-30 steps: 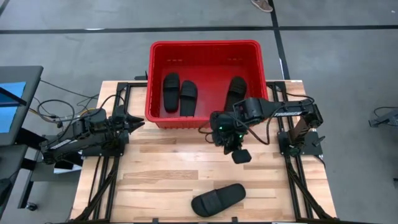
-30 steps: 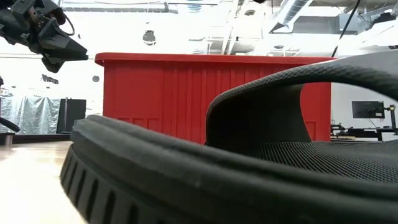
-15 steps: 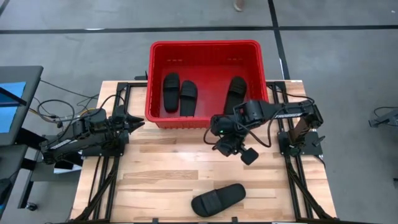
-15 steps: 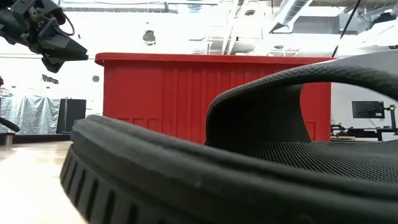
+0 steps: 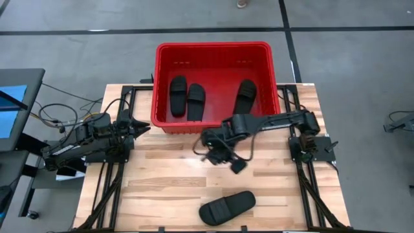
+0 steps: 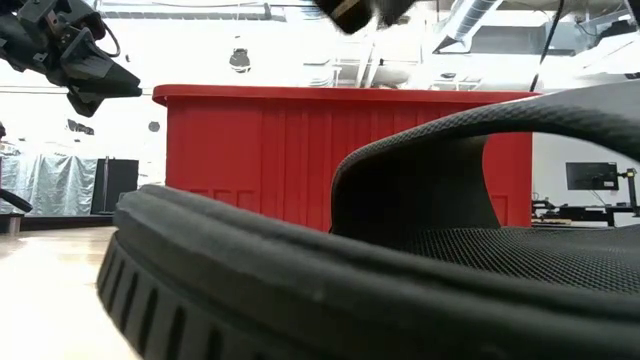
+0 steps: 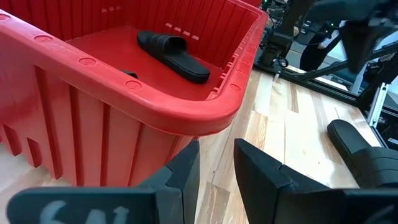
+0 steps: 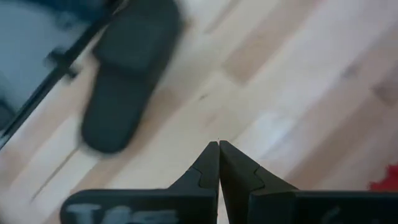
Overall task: Pick and place slides into bin
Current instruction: Put the black slipper into the red bin
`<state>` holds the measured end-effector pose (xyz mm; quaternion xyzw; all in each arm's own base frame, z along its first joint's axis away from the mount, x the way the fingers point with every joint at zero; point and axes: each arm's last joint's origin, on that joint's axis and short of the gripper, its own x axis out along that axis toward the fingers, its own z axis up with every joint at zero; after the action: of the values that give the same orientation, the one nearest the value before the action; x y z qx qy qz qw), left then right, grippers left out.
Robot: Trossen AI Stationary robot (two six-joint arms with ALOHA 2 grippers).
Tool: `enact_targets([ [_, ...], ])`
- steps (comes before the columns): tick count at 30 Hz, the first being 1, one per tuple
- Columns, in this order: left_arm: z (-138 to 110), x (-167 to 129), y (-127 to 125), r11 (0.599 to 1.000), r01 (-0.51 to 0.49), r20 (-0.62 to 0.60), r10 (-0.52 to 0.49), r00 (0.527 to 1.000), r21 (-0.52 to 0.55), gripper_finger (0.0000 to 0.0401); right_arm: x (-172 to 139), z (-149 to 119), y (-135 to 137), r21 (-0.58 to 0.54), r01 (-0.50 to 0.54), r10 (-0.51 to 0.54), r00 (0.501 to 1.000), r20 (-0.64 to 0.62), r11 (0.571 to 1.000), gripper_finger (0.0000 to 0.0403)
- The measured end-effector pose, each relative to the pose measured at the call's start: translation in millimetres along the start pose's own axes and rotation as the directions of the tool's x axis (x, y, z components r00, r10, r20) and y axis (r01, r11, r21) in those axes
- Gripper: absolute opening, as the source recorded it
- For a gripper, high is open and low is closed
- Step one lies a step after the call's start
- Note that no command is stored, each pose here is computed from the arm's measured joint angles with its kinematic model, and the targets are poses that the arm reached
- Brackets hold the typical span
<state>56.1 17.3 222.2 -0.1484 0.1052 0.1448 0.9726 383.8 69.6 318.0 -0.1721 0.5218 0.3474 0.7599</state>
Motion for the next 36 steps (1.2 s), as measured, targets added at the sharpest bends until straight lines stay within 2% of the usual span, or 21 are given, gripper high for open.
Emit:
enact_targets([
  [4, 0, 0, 0, 1.000, 0.000, 0.000, 0.000, 1.000, 0.000, 0.0089, 21, 13, -11, 0.118, 0.033, -0.040, 0.997, 0.061, 0.992, 0.0000],
  [7, 0, 0, 0, 1.000, 0.000, 0.000, 0.000, 1.000, 0.000, 0.0089, 35, 24, -3, 0.131, 0.022, -0.032, 0.997, 0.072, 0.991, 0.0000],
  [9, 0, 0, 0, 1.000, 0.000, 0.000, 0.000, 1.000, 0.000, 0.0089, 42, 29, 5, 0.093, 0.039, -0.044, 0.998, 0.051, 0.995, 0.0000],
  [13, 0, 0, 0, 1.000, 0.000, 0.000, 0.000, 1.000, 0.000, 0.0089, 50, 39, 25, -0.051, 0.060, -0.059, 0.998, 0.029, 0.997, 0.0000],
  [21, 0, 0, 0, 1.000, 0.000, 0.000, 0.000, 1.000, 0.000, 0.0089, 56, 55, 48, -0.282, 0.071, -0.049, 0.995, 0.085, 0.957, 0.0000],
  [31, 0, 0, 0, 1.000, 0.000, 0.000, 0.000, 1.000, 0.000, 0.0089, 57, 70, 45, -0.371, 0.170, -0.089, 0.970, 0.225, 0.913, 0.0009],
  [36, 0, 0, 0, 1.000, 0.000, 0.000, 0.000, 1.000, 0.000, 0.0089, 82, 74, 39, -0.396, 0.115, -0.024, 0.974, 0.227, 0.911, 0.0027],
])
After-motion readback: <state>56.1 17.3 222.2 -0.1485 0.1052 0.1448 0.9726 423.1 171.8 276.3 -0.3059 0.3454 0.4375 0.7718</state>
